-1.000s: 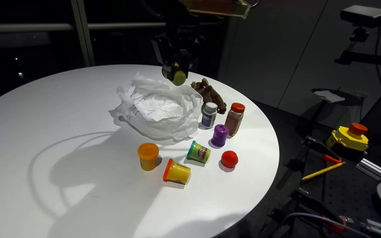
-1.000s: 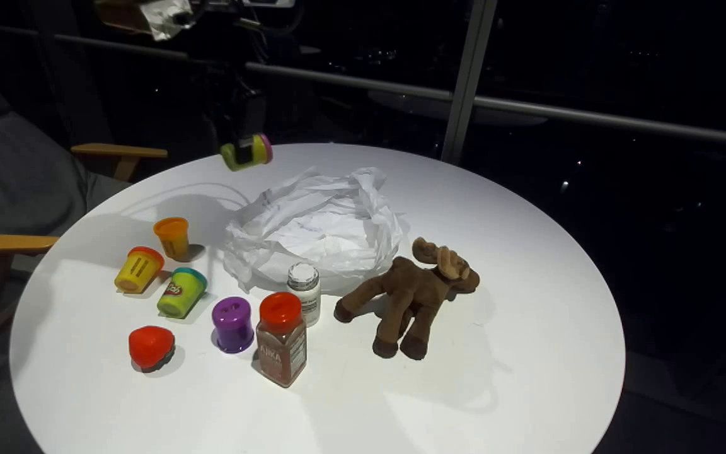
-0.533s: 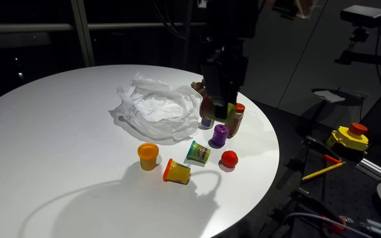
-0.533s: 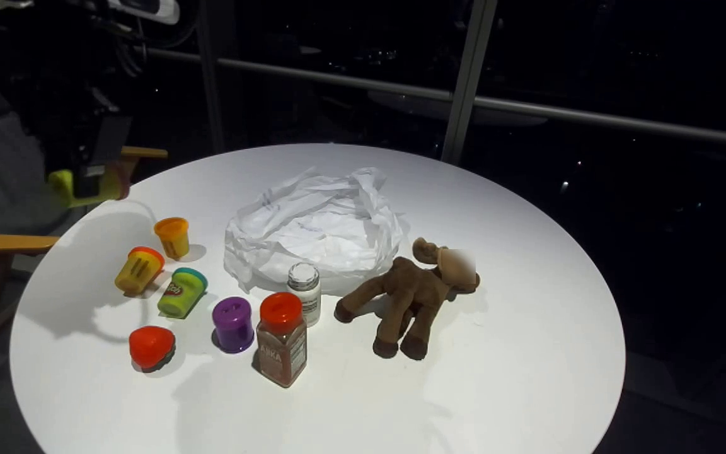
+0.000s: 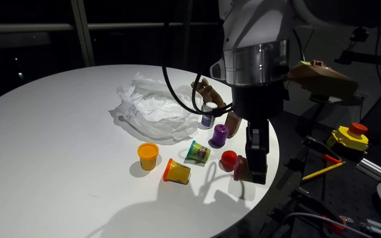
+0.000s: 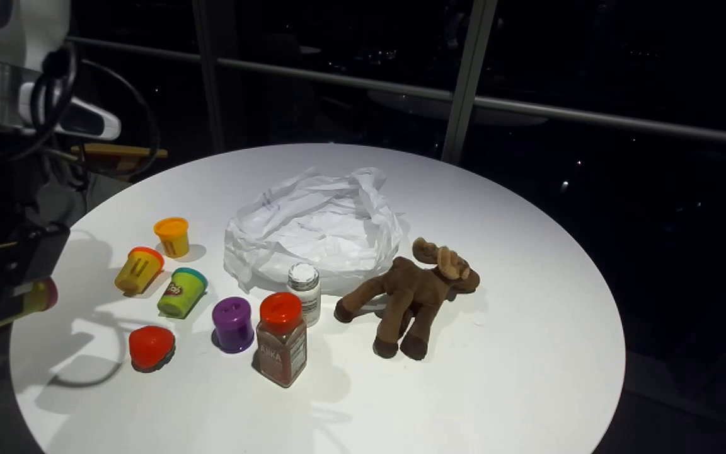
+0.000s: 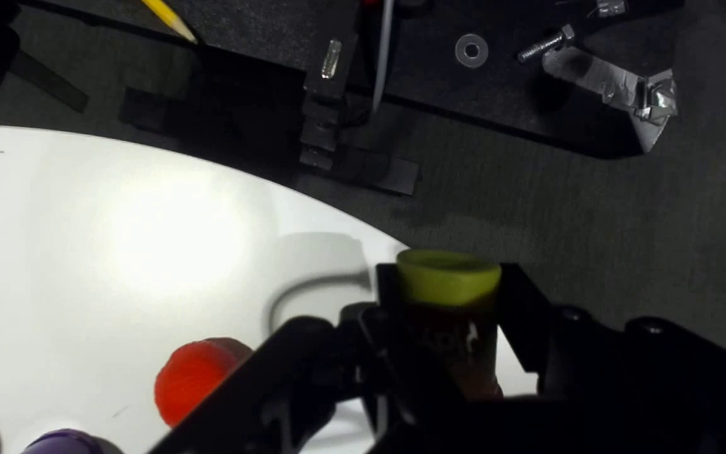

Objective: Pick up all the objects from plastic bag and put it on the table.

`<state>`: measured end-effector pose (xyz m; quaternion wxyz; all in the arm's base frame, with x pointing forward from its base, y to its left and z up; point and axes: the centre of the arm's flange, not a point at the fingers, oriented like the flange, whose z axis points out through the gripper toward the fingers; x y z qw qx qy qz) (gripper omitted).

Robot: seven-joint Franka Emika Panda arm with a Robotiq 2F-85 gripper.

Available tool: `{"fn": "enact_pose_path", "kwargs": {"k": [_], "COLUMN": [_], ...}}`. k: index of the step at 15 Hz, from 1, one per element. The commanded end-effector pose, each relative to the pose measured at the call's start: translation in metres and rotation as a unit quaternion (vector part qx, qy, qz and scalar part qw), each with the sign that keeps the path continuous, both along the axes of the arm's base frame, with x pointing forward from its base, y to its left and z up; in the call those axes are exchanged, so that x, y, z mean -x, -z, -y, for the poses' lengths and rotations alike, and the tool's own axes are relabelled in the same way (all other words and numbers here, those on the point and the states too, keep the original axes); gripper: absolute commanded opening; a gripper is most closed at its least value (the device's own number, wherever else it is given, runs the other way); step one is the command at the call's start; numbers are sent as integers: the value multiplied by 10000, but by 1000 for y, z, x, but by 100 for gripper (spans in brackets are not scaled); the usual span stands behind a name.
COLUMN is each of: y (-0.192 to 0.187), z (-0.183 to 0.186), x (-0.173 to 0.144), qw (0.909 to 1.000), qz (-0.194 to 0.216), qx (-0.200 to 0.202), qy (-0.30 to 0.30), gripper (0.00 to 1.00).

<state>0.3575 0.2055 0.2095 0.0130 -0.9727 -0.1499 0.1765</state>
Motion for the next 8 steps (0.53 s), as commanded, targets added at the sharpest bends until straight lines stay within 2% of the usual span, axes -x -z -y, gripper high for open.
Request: {"fn": "enact_pose_path", "kwargs": {"k": [1,3,6,8], "y": [19,30,34,29], "z": [-25,-37,-44,-37], "x": [4,2,2,-8], "qw": [9994,9987,9982,9980], "qz": [189,325,141,263], "qx": [-121,-154,-308,-138], "qy": [-272,-360,-499,-564], "gripper": [20,20,20,20]}}
